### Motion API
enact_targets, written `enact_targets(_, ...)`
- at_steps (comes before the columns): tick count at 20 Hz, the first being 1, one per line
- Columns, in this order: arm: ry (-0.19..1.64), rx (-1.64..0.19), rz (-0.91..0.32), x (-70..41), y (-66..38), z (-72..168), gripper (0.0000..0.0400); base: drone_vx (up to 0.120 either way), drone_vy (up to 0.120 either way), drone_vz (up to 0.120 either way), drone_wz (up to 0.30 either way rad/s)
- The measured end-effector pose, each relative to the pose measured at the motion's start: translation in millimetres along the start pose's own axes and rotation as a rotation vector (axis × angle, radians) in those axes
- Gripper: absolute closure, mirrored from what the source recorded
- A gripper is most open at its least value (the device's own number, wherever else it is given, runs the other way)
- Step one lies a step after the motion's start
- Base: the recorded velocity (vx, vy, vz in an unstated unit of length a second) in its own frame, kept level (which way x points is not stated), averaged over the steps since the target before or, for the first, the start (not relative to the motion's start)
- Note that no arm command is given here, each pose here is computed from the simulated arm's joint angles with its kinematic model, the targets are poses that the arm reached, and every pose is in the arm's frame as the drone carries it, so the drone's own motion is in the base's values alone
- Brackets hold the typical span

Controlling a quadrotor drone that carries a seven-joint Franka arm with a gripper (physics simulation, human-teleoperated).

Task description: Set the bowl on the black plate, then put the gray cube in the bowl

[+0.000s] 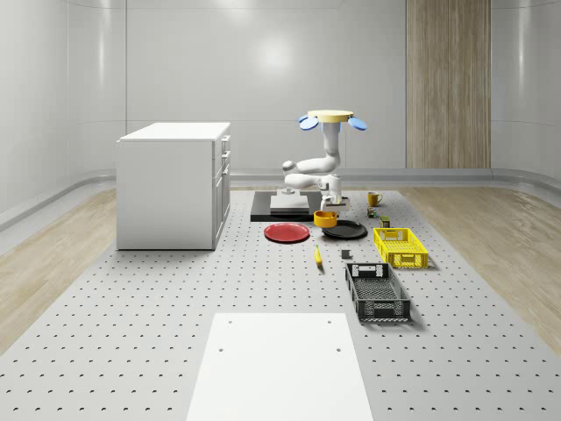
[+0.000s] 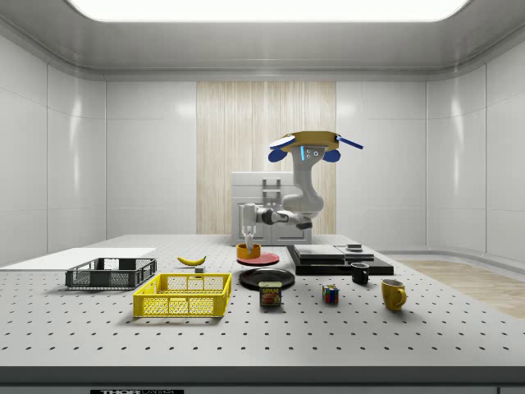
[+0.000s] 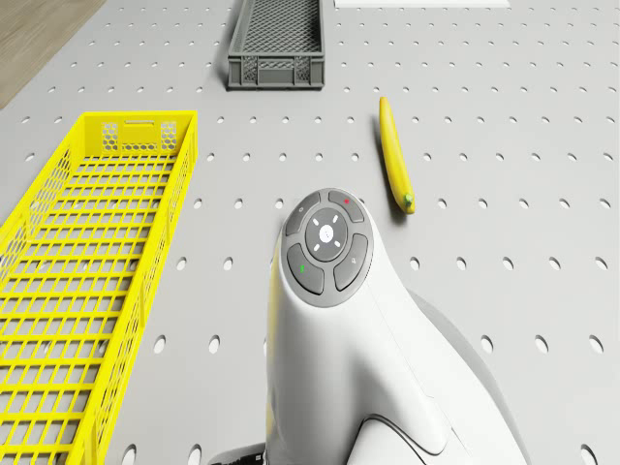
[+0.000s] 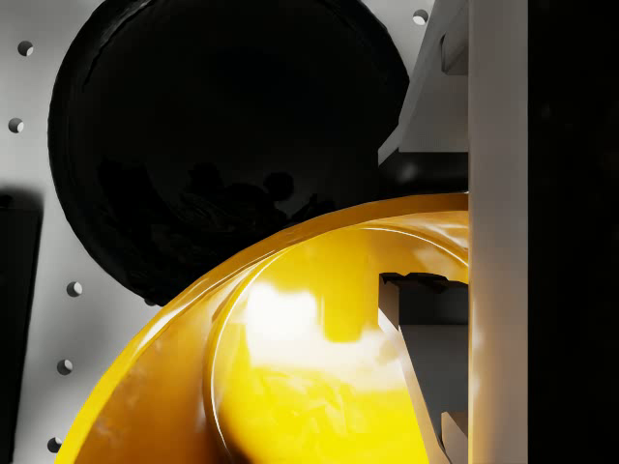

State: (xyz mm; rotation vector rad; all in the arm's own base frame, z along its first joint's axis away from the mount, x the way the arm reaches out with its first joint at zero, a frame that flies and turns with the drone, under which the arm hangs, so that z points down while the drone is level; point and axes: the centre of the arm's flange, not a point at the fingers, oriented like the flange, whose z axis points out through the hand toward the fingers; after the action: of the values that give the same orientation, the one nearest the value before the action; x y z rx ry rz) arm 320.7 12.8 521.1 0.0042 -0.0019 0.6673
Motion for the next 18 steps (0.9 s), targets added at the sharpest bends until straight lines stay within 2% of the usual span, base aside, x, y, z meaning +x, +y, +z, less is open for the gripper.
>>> enact_targets(11,0.0,0.001,-0.004,0.3,0.4,0.2,0.0291,-0.12,0.12,0.0,0.0)
enact_targets(14,0.0,0.001,-0.005,0.3,0.5,0.3,0.0291,-0.013,0.12,0.0,0.0)
enact_targets(18,0.0,0.001,-0.006,0.4,0.5,0.4,0.0291,0.0,0.12,-0.12,0.0)
